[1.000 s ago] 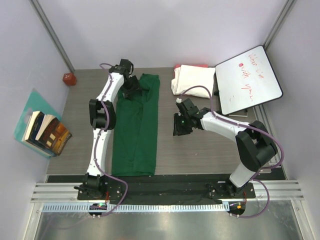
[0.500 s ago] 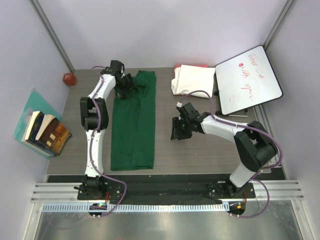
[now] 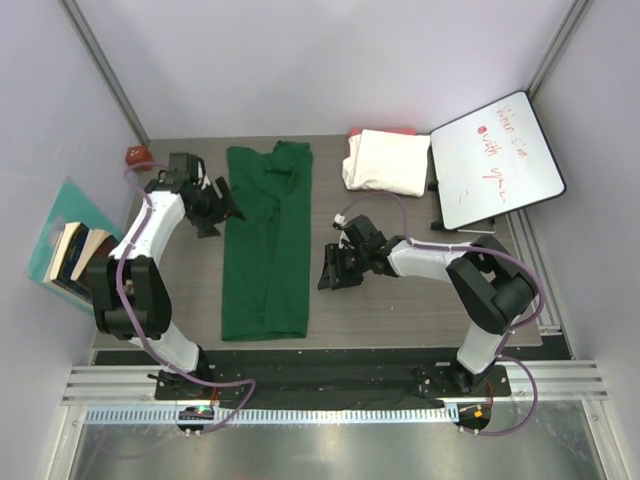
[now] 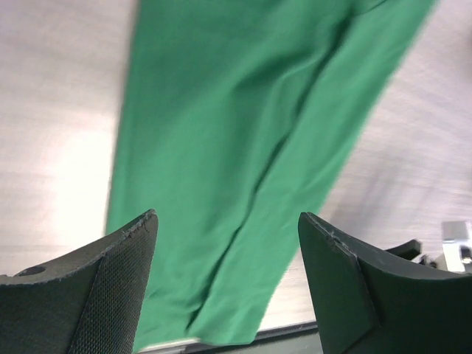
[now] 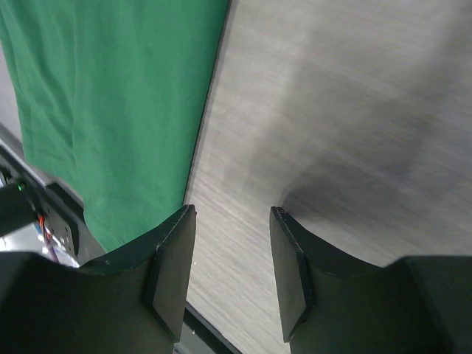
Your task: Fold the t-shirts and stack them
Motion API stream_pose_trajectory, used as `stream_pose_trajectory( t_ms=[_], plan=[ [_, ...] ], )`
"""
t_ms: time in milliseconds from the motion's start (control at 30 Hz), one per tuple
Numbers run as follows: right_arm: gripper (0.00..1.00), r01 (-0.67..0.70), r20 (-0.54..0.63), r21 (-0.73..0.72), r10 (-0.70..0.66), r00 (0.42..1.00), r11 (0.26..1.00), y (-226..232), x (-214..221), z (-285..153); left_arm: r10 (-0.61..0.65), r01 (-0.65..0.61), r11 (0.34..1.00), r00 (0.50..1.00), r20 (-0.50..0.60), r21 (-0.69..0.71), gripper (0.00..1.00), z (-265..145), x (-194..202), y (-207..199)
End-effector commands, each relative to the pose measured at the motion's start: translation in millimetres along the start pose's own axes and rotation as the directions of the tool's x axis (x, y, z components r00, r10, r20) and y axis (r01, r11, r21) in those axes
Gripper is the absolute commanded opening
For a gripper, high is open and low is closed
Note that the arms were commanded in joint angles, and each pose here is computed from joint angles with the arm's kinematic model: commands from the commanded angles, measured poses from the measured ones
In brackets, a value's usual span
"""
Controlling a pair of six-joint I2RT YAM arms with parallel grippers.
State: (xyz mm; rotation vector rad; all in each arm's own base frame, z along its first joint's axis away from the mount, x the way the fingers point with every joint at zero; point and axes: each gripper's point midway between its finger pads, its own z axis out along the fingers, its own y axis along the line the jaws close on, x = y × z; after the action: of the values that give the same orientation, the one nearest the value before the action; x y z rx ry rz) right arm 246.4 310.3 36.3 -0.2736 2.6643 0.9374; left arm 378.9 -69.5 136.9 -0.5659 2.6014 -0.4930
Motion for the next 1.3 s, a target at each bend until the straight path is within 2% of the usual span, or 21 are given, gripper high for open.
stream_pose_trajectory(
  t_ms=[0, 400, 600, 767, 867, 1000, 1267],
  plan=[
    [0.5, 0.021, -0.019, -0.092, -0.023, 1.0, 0.995, 26.8, 11.5, 7.4, -0.002, -0.002, 0.999, 0.996, -0.087, -0.037, 0.78, 3.5, 43.6, 27.0],
    [0.52, 0.036, -0.065, -0.176, -0.049, 0.997, 0.984, 53.7, 53.2, 21.6, -0.035, 0.004, 0.987, 0.982, -0.183, -0.164, 0.78, 7.1, 108.0, 77.2],
    [0.52, 0.032, -0.106, -0.11, -0.044, 0.993, 0.993, 41.5, 69.7, 21.3, -0.068, 0.01, 0.965, 0.974, -0.216, -0.261, 0.79, -1.2, 135.8, 103.5],
    [0.52, 0.05, -0.145, -0.049, -0.056, 0.988, 0.998, 36.2, 86.5, 15.7, -0.126, 0.061, 0.957, 0.968, -0.215, -0.285, 0.79, -10.5, 134.5, 99.5],
    [0.52, 0.037, -0.151, -0.044, -0.043, 0.988, 0.998, 39.0, 90.7, 12.6, -0.16, 0.082, 0.951, 0.956, -0.248, -0.297, 0.79, -8.5, 142.7, 102.3],
    [0.52, 0.031, -0.158, -0.034, -0.036, 0.987, 0.999, 40.7, 92.6, 11.0, -0.256, 0.151, 0.94, 0.906, -0.338, -0.307, 0.78, 2.1, 164.9, 114.6],
    [0.52, 0.03, -0.135, -0.032, -0.034, 0.99, 0.999, 44.1, 85.7, 13.1, -0.345, 0.241, 0.928, 0.843, -0.413, -0.284, 0.76, 10.3, 172.0, 119.5]
  ],
)
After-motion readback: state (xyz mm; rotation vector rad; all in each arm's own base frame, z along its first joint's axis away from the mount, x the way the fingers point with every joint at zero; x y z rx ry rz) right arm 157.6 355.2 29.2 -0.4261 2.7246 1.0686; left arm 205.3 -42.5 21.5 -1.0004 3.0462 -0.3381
